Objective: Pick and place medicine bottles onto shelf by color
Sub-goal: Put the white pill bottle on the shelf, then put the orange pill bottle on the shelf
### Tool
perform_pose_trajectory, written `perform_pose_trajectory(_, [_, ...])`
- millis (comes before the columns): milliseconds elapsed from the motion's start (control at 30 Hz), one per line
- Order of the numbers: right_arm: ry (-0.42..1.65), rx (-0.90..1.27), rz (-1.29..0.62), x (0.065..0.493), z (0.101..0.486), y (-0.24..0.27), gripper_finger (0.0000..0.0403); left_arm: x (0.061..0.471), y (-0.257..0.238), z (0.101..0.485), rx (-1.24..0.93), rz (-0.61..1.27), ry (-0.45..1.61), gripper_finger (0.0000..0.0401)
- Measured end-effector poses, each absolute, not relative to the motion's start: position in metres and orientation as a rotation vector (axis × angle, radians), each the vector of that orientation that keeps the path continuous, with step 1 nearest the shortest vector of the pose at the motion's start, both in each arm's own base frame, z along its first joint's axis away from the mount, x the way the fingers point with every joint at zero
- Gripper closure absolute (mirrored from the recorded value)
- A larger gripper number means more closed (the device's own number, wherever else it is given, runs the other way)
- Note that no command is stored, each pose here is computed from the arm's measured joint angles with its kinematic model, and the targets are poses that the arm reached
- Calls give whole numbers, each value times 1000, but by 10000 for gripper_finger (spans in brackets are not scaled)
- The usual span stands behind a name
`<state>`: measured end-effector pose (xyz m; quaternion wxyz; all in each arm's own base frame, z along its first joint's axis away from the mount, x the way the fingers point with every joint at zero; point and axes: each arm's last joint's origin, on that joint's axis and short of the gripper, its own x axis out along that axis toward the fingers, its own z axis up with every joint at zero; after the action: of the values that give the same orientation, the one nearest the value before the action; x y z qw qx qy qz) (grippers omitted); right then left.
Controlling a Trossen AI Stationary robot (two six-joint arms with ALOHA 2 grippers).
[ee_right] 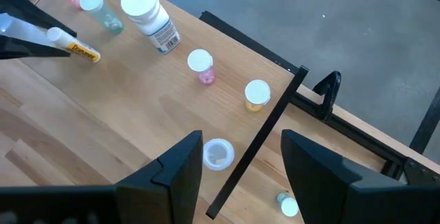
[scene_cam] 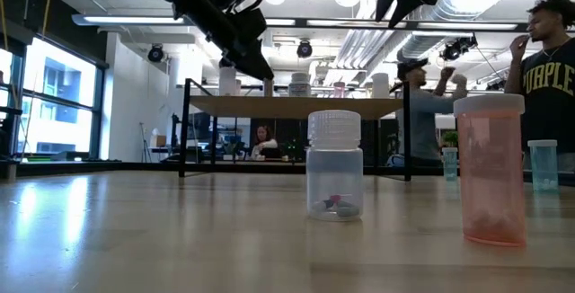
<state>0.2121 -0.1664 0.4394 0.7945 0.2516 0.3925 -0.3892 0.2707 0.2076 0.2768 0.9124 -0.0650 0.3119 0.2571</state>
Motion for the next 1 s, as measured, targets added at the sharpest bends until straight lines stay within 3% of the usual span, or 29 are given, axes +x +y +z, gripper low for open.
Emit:
perform_pose_trajectory(633, [844, 540, -837, 212, 439, -166, 215, 269, 208, 280, -101, 565, 647, 178])
perform_pose_trajectory(1000, [843, 545, -839, 212, 439, -166, 215, 254, 196, 302, -90, 567, 614, 173])
